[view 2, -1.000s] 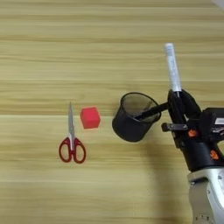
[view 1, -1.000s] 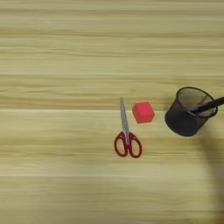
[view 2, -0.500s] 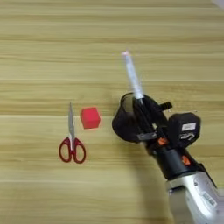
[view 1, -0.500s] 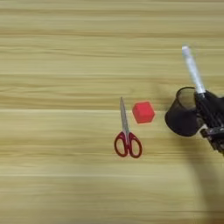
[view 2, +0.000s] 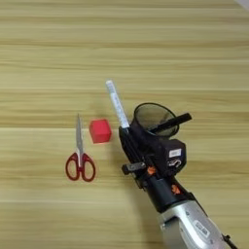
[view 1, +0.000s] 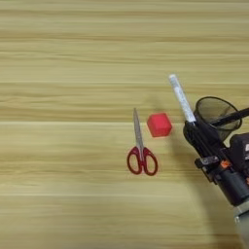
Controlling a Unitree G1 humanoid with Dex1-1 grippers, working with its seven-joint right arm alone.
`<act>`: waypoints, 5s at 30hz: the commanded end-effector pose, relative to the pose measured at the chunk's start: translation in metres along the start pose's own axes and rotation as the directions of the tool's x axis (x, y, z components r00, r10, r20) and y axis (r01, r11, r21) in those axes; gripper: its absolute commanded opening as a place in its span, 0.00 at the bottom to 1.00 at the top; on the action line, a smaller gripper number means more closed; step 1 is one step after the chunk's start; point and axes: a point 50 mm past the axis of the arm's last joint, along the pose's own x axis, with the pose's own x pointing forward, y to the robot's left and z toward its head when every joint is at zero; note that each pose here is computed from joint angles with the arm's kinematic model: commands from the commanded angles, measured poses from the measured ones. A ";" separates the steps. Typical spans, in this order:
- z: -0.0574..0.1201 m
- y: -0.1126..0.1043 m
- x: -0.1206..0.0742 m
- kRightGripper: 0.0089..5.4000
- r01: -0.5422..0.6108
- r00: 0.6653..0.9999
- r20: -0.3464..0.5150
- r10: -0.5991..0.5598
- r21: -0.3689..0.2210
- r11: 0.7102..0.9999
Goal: Move the objects on the table
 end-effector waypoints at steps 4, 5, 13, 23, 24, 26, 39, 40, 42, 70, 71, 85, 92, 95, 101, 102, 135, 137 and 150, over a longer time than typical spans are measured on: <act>-0.003 0.000 0.006 0.14 0.011 1.000 0.015 -0.011 -0.021 1.000; -0.005 0.000 0.006 0.14 0.015 1.000 0.007 -0.015 -0.015 1.000; -0.024 -0.009 0.007 0.14 0.083 0.994 -0.071 -0.084 -0.013 0.996; -0.037 -0.018 0.007 0.14 0.140 0.980 -0.141 -0.144 -0.034 0.990; -0.038 -0.018 0.007 0.14 0.144 0.978 -0.144 -0.148 -0.036 0.989; -0.040 -0.019 0.007 0.14 0.148 0.976 -0.157 -0.152 -0.037 0.988; -0.051 -0.024 0.006 0.14 0.181 0.958 -0.216 -0.186 -0.043 0.982; -0.052 -0.024 0.006 0.14 0.182 0.957 -0.223 -0.187 -0.045 0.982; -0.054 -0.025 0.005 0.14 0.185 0.953 -0.234 -0.192 -0.052 0.981; -0.047 -0.018 0.007 0.55 0.141 0.969 -0.195 -0.154 -0.079 0.987; -0.047 -0.018 0.007 0.56 0.136 0.970 -0.191 -0.148 -0.077 0.988; -0.035 0.000 0.013 0.85 0.031 0.996 -0.076 -0.041 -0.129 0.991; -0.034 0.013 0.021 0.99 -0.018 1.000 -0.016 0.016 -0.157 0.987; -0.035 0.016 0.024 0.99 -0.023 1.000 -0.009 0.022 -0.156 0.987; -0.035 0.018 0.031 0.99 -0.028 0.999 0.016 0.031 -0.177 0.984; -0.035 0.018 0.032 0.99 -0.028 0.999 0.021 0.032 -0.186 0.982; -0.042 0.002 0.075 0.99 0.032 0.998 0.064 -0.025 -0.109 0.994; -0.043 0.001 0.076 0.99 0.035 0.998 0.061 -0.028 -0.106 0.994; -0.049 -0.004 0.080 0.99 0.049 0.998 0.039 -0.046 -0.080 0.996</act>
